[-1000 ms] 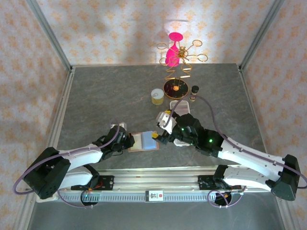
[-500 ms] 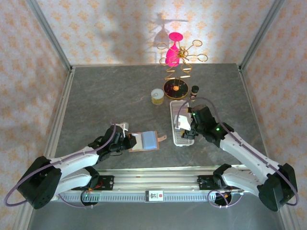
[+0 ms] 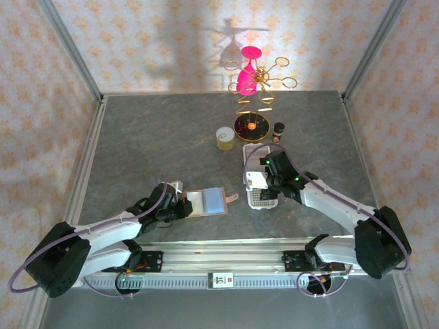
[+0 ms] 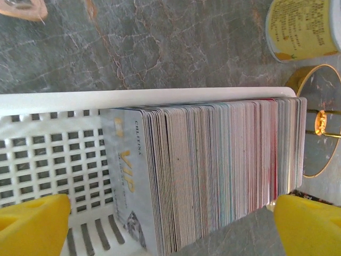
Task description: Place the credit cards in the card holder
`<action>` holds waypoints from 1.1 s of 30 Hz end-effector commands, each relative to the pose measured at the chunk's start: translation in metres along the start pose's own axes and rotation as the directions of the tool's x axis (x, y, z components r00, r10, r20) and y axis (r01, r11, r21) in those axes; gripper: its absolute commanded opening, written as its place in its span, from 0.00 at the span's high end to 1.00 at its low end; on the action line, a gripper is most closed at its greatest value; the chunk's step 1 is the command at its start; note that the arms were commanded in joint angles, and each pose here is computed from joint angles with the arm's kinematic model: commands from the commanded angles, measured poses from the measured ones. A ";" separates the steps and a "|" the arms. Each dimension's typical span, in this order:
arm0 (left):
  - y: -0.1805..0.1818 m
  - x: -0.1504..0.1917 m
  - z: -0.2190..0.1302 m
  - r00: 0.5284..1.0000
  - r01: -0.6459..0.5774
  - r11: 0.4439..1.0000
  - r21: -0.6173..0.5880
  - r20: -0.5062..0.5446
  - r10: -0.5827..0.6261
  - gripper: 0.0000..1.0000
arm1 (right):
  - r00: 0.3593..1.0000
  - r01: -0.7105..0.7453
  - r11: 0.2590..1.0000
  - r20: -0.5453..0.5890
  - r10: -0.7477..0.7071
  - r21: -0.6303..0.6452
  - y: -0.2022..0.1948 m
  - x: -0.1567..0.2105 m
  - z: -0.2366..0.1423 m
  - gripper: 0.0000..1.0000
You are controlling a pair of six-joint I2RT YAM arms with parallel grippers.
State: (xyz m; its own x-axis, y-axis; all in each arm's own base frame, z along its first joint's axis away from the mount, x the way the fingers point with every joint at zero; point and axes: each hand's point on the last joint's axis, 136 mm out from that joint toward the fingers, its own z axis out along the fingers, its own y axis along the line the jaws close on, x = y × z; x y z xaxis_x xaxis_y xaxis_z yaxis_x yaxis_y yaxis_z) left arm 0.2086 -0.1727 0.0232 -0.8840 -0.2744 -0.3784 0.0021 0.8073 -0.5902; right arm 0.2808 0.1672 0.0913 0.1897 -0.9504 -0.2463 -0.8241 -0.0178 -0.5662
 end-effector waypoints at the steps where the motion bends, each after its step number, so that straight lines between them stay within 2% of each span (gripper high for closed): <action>1: 0.007 -0.003 0.002 1.000 -0.009 0.999 -0.037 0.017 0.010 0.99 | 0.998 0.057 0.997 -0.010 -0.057 0.051 -0.013 0.001 0.008 0.03; 7: -0.003 -0.007 0.004 1.000 -0.012 1.000 0.005 0.021 0.012 0.99 | 0.998 0.062 0.997 0.021 -0.063 0.053 -0.015 -0.004 0.019 0.03; 13: -0.005 -0.008 0.006 1.000 -0.014 1.000 0.003 0.013 0.014 1.00 | 0.997 0.078 0.996 0.015 -0.078 0.034 -0.014 -0.004 0.026 0.11; 18: -0.003 -0.008 0.006 1.000 -0.011 1.000 -0.002 0.019 0.011 1.00 | 0.996 0.086 0.996 0.002 -0.086 0.011 -0.011 -0.002 0.025 0.31; 20: -0.003 -0.008 0.007 1.000 -0.012 1.000 -0.004 0.016 0.012 1.00 | 0.996 0.084 0.996 0.000 -0.084 0.006 -0.011 -0.002 0.025 0.36; 25: -0.001 -0.007 0.008 1.000 -0.015 1.000 -0.011 0.012 0.015 1.00 | 0.996 0.089 0.996 -0.016 -0.089 0.002 -0.010 0.001 0.024 0.55; 33: 0.000 -0.005 0.008 1.000 -0.013 1.000 -0.008 0.006 0.013 1.00 | 0.996 0.087 0.996 -0.010 -0.087 0.004 -0.011 0.000 0.019 0.69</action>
State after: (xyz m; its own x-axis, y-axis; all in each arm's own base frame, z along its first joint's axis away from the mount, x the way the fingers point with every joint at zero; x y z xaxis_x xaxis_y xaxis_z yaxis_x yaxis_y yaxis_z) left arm 0.2135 -0.1755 0.0185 -0.8846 -0.2716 -0.3792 0.0026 0.8101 -0.5863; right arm 0.2914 0.1732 0.0678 0.2644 -0.9460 -0.1877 -0.8206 -0.1184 -0.5590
